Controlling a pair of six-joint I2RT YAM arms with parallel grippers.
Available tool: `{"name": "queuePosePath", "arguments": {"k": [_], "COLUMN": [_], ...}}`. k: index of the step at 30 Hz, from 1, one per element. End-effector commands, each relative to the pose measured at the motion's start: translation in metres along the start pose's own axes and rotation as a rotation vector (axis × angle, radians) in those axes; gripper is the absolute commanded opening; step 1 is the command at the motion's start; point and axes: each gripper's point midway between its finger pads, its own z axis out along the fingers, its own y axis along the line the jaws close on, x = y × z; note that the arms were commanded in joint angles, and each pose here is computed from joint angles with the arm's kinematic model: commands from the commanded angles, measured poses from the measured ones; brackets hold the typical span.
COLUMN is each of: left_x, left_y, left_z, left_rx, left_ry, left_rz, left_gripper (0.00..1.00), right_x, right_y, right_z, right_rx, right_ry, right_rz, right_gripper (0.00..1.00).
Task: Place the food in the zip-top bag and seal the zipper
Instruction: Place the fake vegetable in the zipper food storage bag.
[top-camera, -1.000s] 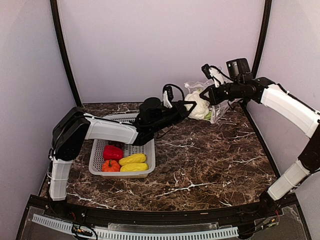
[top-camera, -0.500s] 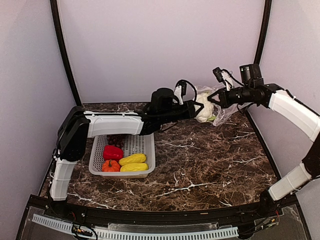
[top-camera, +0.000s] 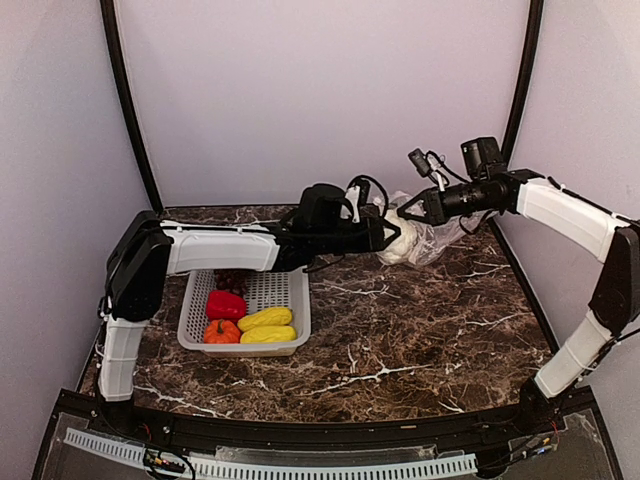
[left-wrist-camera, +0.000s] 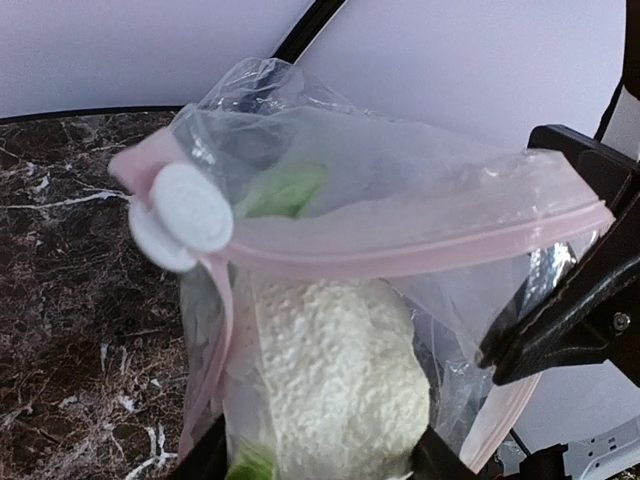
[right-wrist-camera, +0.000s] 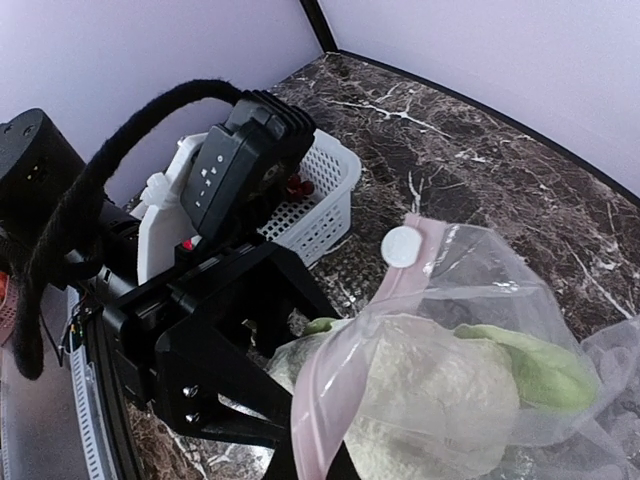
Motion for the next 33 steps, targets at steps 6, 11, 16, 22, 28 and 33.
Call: {"name": "queuePosePath", "arguments": {"k": [6,11,16,22,28,33], "left_x": [-0.08,-0.109,-0.115,-0.099,-0.037,-0.004], "left_y": [-0.055,-0.083,-0.092,-0.074,-0.075,-0.079], "left_z": [-0.06,-0.084,-0.097,-0.135,-0.135,-0.114], "left_rx": [0.039,0.063,0.056,-0.047,-0.104,-0.104], "left_ry": [-0.175,-0.221,-0.199,-0.199,-0.113,-0.075], "left_rz": [0.082,0.17,0.182,0.186,0.201,0.189], "left_gripper": [0.83,0.99,0.99,0.94,0.71,0.57], "right_x": [-0.052,-0.059,-0.061,-0.056,-0.054,-0.052], "right_y": [0.048,0.055,0.044,0.023,0.016,0.01], "right_z": [-0.031,-0.038,-0.042,-0.046,-0.043,-0.038], "right_rx": [-0.298,-0.4,-0.382,-0.383,-0.359,-0.348], "right_ry": [-0.113,-0.134,-0.154,-0.169,-0.186,-0.186], "right_rz": [0.062,0.121,0.138,0.226,0.248,0.264], "right_gripper": [0.0,0.0,0.0,0.0,0.0,0.0]}}
